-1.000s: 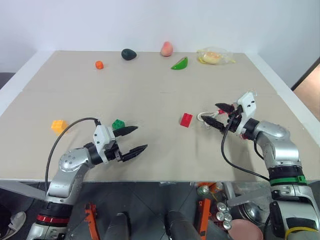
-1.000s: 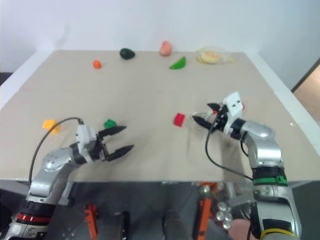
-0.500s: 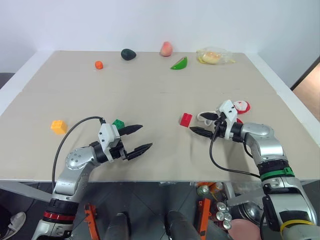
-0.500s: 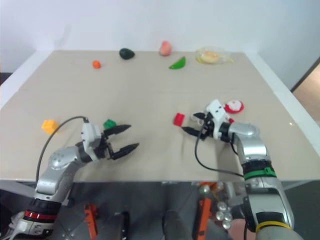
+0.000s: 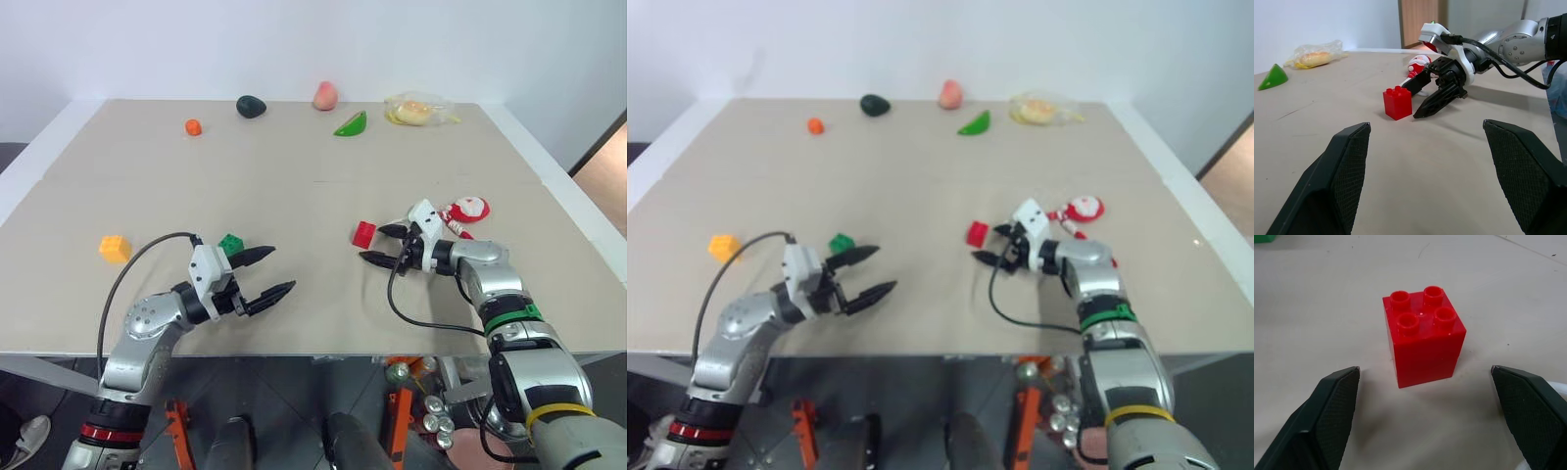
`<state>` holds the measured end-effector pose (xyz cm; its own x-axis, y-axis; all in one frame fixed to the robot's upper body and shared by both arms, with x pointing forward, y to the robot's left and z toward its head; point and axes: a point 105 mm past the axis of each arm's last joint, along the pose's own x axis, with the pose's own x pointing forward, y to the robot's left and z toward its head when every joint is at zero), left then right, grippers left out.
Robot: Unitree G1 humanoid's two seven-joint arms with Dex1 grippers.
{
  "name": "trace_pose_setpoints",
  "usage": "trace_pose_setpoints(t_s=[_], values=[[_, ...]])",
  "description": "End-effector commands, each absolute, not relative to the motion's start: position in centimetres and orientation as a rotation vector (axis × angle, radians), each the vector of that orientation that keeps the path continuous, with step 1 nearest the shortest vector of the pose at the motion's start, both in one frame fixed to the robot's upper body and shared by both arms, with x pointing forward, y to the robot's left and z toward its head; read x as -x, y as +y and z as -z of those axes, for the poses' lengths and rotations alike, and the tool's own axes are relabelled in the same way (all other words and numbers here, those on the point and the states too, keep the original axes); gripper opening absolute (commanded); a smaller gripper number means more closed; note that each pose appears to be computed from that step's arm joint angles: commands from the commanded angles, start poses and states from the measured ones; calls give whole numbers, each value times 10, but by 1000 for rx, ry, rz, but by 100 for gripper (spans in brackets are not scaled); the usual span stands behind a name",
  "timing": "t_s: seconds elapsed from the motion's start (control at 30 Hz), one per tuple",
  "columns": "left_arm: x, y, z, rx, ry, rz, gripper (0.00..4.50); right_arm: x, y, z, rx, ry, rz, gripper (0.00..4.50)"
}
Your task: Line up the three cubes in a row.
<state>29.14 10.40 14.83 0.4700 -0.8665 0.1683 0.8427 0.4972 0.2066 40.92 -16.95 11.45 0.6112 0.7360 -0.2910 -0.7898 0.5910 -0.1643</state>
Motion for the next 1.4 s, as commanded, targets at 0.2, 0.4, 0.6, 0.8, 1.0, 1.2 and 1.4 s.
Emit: trace_pose_setpoints(t_s=[0.2,0.4,0.6,0.8,1.0,1.2,1.4], values=[[-287,110,-162,-114,-311,1025,382,-417,-163,-125,313,160,-899,391],[-287,112,-161,-114,-308,1014,382,-414,-162,-125,302,154,-927,189],[-288,115,-160,-116,-306,1007,382,-412,-167,-121,302,178,-928,117],[-286,121,-158,-120,-290,1015,382,-390,-169,-114,314,222,-1066,117],[-276,131,-154,-116,-252,1031,382,-367,-167,-113,376,245,-1208,117],[-269,135,-153,-112,-233,1034,382,-355,-158,-109,421,252,-1298,117],[-265,137,-153,-107,-220,1033,382,-348,-149,-104,446,270,-1370,117]])
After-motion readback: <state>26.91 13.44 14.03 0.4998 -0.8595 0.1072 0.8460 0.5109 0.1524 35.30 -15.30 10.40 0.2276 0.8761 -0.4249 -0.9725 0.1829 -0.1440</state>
